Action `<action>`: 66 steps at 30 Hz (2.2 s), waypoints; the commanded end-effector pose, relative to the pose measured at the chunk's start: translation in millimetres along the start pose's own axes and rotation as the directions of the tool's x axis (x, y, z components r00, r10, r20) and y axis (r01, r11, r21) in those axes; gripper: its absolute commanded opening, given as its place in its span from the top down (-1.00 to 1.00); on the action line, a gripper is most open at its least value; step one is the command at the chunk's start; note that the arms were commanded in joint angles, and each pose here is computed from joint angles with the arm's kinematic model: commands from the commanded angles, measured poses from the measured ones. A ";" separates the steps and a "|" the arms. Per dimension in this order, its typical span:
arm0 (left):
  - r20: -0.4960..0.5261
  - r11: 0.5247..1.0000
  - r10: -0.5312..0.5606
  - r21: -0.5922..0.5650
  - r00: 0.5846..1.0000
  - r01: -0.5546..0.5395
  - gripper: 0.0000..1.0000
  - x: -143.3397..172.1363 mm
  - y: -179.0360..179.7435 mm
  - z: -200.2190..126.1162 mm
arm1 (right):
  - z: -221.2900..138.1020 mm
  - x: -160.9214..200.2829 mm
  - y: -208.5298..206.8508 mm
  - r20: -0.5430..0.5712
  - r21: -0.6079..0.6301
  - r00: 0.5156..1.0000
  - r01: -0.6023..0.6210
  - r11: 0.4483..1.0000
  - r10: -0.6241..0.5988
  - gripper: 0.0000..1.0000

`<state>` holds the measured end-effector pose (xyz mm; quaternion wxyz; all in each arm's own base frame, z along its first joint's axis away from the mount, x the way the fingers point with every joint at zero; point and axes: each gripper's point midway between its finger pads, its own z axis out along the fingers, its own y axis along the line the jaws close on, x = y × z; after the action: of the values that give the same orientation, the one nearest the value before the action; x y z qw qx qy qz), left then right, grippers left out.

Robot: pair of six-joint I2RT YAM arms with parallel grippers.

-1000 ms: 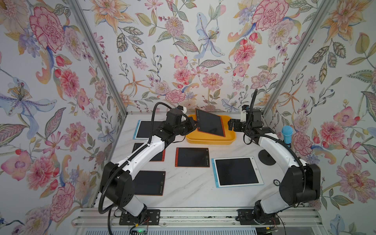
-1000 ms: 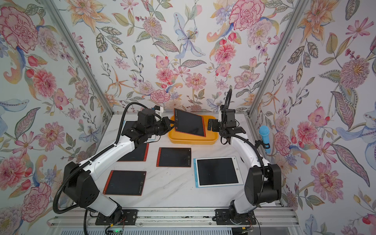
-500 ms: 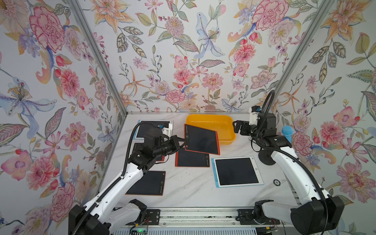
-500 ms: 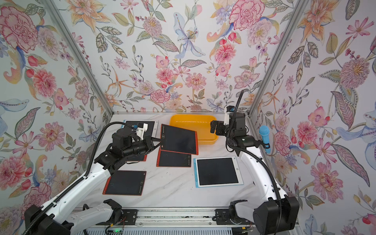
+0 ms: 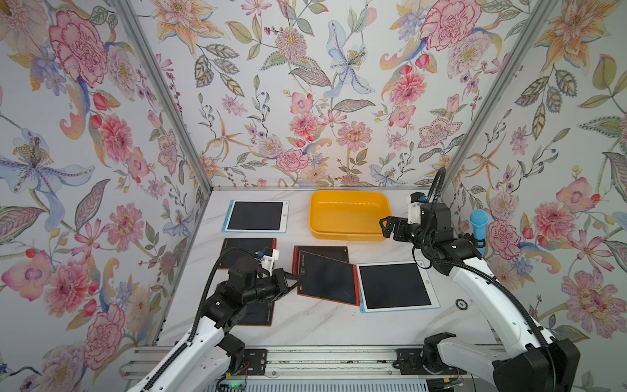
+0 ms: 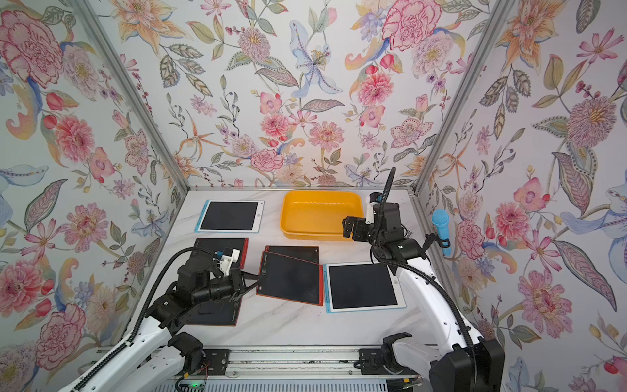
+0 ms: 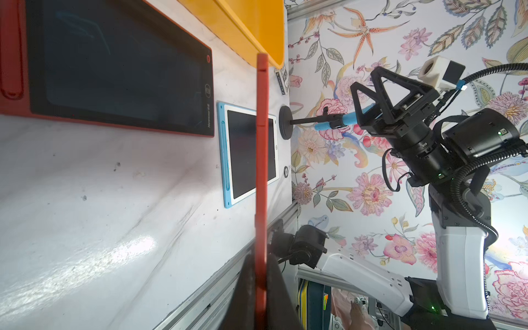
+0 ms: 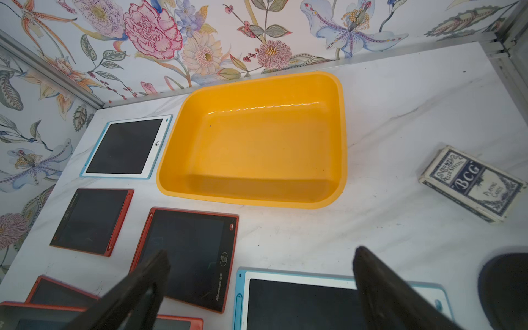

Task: Take out the writing tablet from the storage box
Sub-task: Place the writing tablet at the center of the board, then reset both arms

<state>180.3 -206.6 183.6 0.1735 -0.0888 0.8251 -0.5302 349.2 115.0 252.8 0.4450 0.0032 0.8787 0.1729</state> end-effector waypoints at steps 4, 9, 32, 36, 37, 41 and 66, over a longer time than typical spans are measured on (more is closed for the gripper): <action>-0.037 0.997 -0.081 0.006 0.996 0.081 1.00 22.3 28.3 -1.5 | -2.4 12.8 -3.0 -0.014 0.018 1.000 -0.020 1.000 0.020 -1.00; -0.036 0.994 -0.111 -0.023 0.993 0.110 1.00 31.4 53.5 1.5 | 2.0 18.5 -5.5 -0.029 0.030 0.999 -0.012 0.999 0.013 -1.00; 0.016 0.956 -0.182 -0.231 0.983 0.180 0.42 52.2 136.5 -0.8 | 16.8 33.1 -15.6 -0.071 0.053 0.997 0.009 0.999 -0.005 -1.00; 0.018 0.950 -0.180 -0.257 0.984 0.178 0.34 53.6 143.4 -1.6 | 16.2 34.5 -16.8 -0.071 0.055 0.997 0.008 0.998 -0.004 -1.00; 0.016 0.949 -0.180 -0.262 0.984 0.177 0.32 54.0 144.2 -1.7 | 15.5 34.1 -16.3 -0.070 0.053 0.998 0.008 0.999 -0.005 -1.00; 0.018 0.945 -0.164 -0.284 0.986 0.163 0.02 51.7 145.9 -3.1 | 15.5 34.1 -16.7 -0.067 0.054 0.998 0.012 0.998 -0.009 -1.00; 0.268 0.687 0.609 -0.649 0.747 -0.328 -0.99 -161.9 9.3 -52.8 | 16.9 25.4 -46.9 -0.018 0.098 1.000 0.009 0.995 -0.008 -1.00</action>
<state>288.5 -129.0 204.5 0.3946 -0.0563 0.8853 -0.2396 352.6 81.3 210.5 0.4268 0.0338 0.8941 0.1315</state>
